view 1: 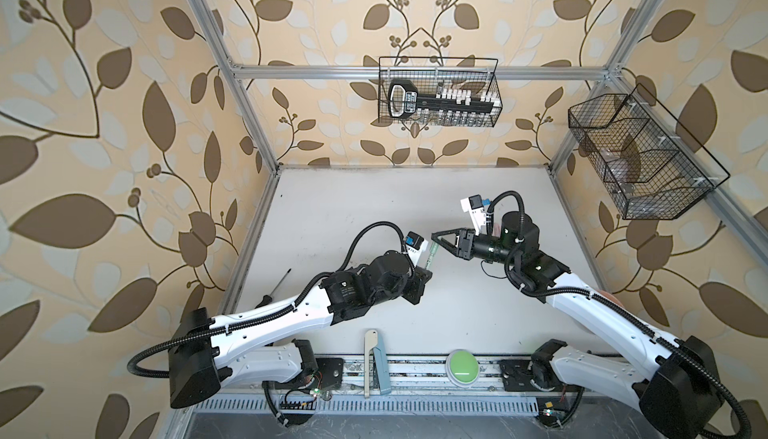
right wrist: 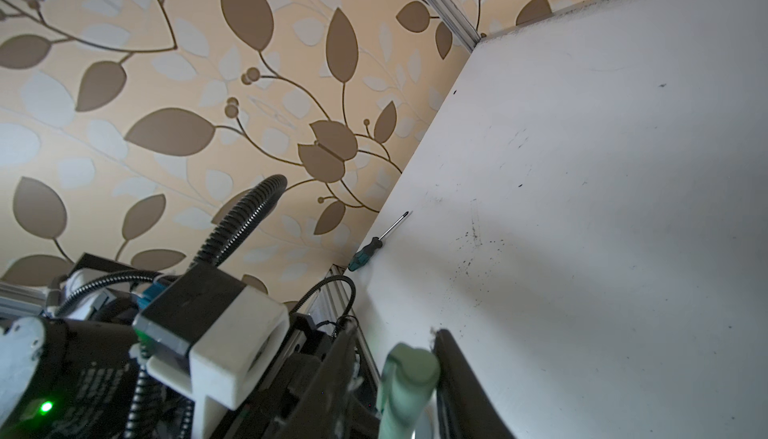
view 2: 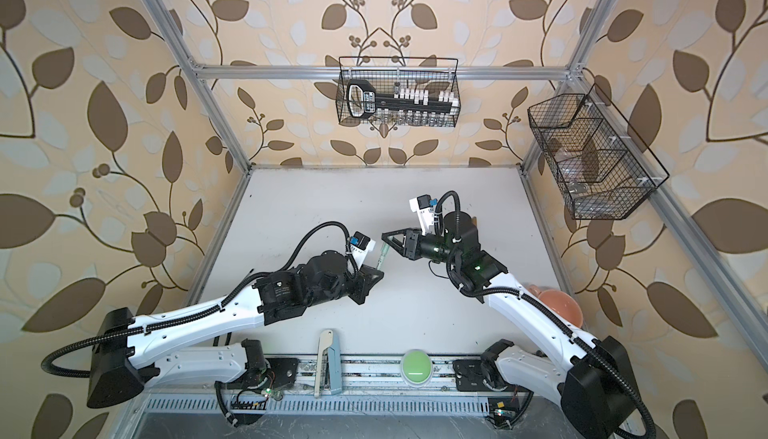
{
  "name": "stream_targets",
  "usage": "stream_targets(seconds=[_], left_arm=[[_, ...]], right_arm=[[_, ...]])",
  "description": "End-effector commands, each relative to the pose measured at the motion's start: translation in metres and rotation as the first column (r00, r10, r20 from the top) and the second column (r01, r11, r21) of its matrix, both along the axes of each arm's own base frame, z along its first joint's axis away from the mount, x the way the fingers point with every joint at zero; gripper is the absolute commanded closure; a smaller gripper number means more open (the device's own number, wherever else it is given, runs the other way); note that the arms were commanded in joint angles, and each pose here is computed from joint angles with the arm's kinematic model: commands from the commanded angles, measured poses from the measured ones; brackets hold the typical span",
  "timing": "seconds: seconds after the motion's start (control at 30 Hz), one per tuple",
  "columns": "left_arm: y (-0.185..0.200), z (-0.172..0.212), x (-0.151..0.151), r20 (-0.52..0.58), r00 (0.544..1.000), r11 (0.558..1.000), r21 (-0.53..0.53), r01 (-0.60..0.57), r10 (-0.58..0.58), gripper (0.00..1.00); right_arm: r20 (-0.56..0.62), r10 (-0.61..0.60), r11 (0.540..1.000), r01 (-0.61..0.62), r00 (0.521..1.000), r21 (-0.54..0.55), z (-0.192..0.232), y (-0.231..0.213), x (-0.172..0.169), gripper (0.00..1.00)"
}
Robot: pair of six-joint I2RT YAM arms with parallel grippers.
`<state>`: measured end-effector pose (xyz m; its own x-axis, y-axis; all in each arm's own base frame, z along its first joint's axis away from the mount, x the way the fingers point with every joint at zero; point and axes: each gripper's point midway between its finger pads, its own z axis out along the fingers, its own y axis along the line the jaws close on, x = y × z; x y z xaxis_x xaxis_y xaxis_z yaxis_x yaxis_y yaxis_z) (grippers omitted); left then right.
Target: Insert the pens into the pen caps
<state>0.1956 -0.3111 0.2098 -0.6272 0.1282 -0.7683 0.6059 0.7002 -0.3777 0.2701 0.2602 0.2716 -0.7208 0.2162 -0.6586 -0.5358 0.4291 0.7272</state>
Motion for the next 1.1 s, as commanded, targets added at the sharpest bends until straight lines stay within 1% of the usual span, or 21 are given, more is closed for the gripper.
stream_targets(seconds=[0.0,0.07,0.17,0.23,0.5,0.63,0.8,0.9,1.07], left_arm=[[-0.005,0.028,0.003,0.045,0.999,0.999,-0.053,0.006,-0.004,1.00],[-0.005,0.030,0.004,0.049,0.999,0.998,-0.056,0.006,-0.003,1.00],[-0.007,0.037,0.004,0.065,0.998,0.998,-0.063,0.012,-0.008,1.00],[-0.006,0.046,0.009,0.093,0.996,0.997,-0.074,-0.001,0.008,1.00],[-0.002,0.091,0.032,0.231,0.970,0.992,-0.119,-0.043,0.070,1.00],[0.005,0.108,0.046,0.273,0.957,0.986,-0.152,-0.063,0.103,1.00],[0.016,0.131,0.064,0.295,0.943,0.972,-0.218,-0.090,0.154,1.00],[0.018,0.142,0.073,0.293,0.942,0.963,-0.254,-0.090,0.165,1.00],[0.019,0.151,0.083,0.313,0.933,0.960,-0.265,-0.096,0.180,1.00]], right_arm=[[0.028,0.021,1.000,-0.021,0.999,0.014,0.009,0.003,-0.001,0.75],[0.023,0.022,1.000,-0.022,0.999,0.011,0.006,0.004,-0.001,0.80],[0.009,0.029,1.000,-0.029,1.000,0.011,0.002,0.005,-0.002,0.93],[0.001,0.038,0.999,-0.038,0.999,0.015,0.000,0.006,-0.003,0.99],[-0.050,0.045,0.999,-0.045,0.998,-0.002,-0.016,0.005,-0.009,1.00],[-0.057,0.046,0.999,-0.047,0.997,-0.012,-0.020,0.005,-0.014,1.00],[-0.071,0.044,0.998,-0.048,0.997,-0.046,-0.033,0.009,-0.021,1.00],[-0.076,0.044,0.997,-0.049,0.996,-0.065,-0.042,0.012,-0.025,1.00],[-0.095,0.049,0.996,-0.056,0.994,-0.069,-0.053,0.015,-0.033,1.00]])
